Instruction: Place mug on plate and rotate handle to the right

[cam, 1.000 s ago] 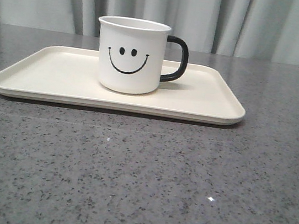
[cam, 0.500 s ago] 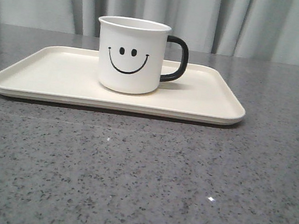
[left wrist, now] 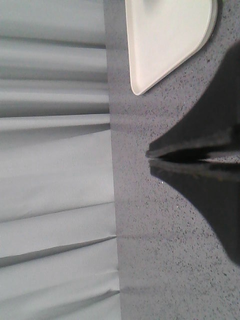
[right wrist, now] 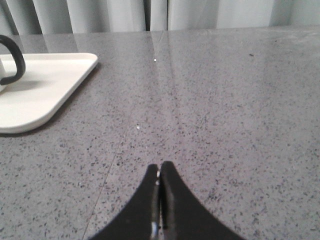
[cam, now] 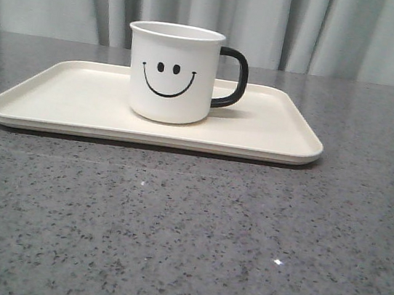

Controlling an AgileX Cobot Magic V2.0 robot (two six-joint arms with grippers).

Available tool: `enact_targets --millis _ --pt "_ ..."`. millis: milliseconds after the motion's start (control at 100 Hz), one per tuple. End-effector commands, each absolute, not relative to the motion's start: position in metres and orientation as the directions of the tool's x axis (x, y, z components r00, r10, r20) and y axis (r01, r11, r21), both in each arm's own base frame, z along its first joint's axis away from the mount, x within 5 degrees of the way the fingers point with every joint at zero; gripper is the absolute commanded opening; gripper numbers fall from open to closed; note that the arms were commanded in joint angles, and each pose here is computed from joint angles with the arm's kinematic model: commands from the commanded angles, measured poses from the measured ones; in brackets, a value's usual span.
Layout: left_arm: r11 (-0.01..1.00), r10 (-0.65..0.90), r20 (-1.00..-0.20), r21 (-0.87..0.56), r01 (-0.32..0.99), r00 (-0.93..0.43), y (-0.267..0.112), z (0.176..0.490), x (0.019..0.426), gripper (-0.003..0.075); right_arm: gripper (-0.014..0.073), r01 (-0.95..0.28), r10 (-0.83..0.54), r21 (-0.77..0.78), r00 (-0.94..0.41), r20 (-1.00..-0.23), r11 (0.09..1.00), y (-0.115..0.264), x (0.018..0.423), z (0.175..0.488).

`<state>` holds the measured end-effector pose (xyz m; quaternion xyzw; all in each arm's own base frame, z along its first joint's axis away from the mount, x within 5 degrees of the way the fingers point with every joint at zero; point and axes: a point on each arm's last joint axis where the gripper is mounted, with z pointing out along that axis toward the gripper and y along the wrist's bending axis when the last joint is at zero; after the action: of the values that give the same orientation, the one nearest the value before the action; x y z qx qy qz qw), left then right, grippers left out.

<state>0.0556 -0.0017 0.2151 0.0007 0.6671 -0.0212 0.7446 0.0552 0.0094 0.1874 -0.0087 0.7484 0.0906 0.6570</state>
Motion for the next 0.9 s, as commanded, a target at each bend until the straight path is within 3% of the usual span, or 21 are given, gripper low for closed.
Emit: enact_targets --millis 0,890 --pt "0.998 -0.05 -0.979 -0.042 0.043 0.2 -0.0021 0.2201 0.0524 -0.002 -0.0113 -0.126 0.117 0.117 -0.014 -0.993 0.985 0.0075 0.0548 0.1974" --pt "0.998 -0.05 -0.979 -0.042 0.043 0.2 -0.0021 0.2201 0.0524 -0.002 -0.0113 -0.125 0.118 0.117 0.001 -0.993 0.985 0.0073 0.0548 0.1987"
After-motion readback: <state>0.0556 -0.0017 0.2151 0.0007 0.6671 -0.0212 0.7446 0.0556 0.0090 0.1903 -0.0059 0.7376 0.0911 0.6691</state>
